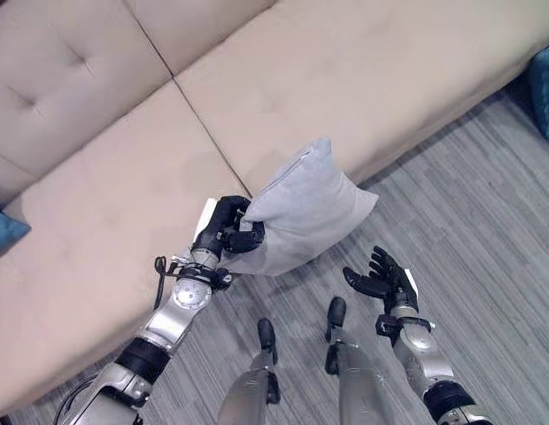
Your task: Pick up all the scattered cushions and arrange them neatly on the sofa.
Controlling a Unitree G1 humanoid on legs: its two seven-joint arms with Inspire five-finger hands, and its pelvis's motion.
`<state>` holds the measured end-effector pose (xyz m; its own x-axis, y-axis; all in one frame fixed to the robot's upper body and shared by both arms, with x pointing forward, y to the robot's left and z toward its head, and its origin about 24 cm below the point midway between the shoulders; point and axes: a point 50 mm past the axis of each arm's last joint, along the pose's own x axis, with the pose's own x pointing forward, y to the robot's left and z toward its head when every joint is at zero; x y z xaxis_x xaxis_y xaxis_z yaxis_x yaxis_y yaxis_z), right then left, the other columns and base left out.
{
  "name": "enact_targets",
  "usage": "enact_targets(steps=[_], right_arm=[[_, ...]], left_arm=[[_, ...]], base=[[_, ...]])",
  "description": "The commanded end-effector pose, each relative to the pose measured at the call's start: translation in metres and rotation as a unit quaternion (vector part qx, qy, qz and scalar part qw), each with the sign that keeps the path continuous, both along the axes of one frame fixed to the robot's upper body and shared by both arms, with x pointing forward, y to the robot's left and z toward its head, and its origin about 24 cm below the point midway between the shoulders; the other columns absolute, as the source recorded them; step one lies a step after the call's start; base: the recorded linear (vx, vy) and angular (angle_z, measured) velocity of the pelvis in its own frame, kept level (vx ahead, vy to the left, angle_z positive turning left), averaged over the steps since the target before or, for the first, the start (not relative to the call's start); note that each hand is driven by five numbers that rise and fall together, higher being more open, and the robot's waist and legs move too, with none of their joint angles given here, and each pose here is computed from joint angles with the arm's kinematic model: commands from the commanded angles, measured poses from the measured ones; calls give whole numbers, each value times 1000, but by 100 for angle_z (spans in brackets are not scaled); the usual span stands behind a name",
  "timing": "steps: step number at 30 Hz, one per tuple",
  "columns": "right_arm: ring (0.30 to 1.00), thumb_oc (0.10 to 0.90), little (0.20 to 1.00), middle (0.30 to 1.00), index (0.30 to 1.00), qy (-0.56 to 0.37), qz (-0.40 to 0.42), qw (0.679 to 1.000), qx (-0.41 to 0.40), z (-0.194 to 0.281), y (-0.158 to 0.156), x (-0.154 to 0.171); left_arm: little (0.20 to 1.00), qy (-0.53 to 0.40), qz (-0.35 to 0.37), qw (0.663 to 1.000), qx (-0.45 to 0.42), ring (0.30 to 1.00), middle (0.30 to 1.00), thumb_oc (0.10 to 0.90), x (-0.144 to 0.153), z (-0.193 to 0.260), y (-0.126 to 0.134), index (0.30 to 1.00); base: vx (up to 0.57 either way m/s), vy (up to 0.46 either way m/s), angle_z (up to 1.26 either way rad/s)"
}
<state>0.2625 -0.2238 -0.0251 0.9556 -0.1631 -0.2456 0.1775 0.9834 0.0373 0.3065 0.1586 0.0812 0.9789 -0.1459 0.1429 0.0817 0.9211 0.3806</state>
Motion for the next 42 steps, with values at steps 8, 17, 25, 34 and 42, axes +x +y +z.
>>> enact_targets(steps=[8,17,25,34,42], right_arm=[[900,800,900,900,900,-74,81,993,48,20,12,-15],[900,800,900,900,900,-97,74,993,-3,37,-4,-11],[900,800,900,900,900,-74,40,995,-44,33,-27,-16],[900,800,900,900,900,-22,14,995,-94,20,-49,-22],[900,800,900,900,900,36,-9,999,-36,-9,-46,-30]], left_arm=[[300,-239,-72,966,-74,300,300,400,-11,102,15,300],[300,-288,-88,953,-27,300,300,400,-24,136,38,300],[300,-287,-102,952,-14,300,300,400,-34,140,46,300],[300,-294,-127,947,4,300,300,400,-44,148,49,300],[300,-325,-147,934,-4,300,300,400,-53,165,48,300]], base=[[97,-35,4],[70,-27,11],[26,-23,9],[3,-6,2],[0,0,0]])
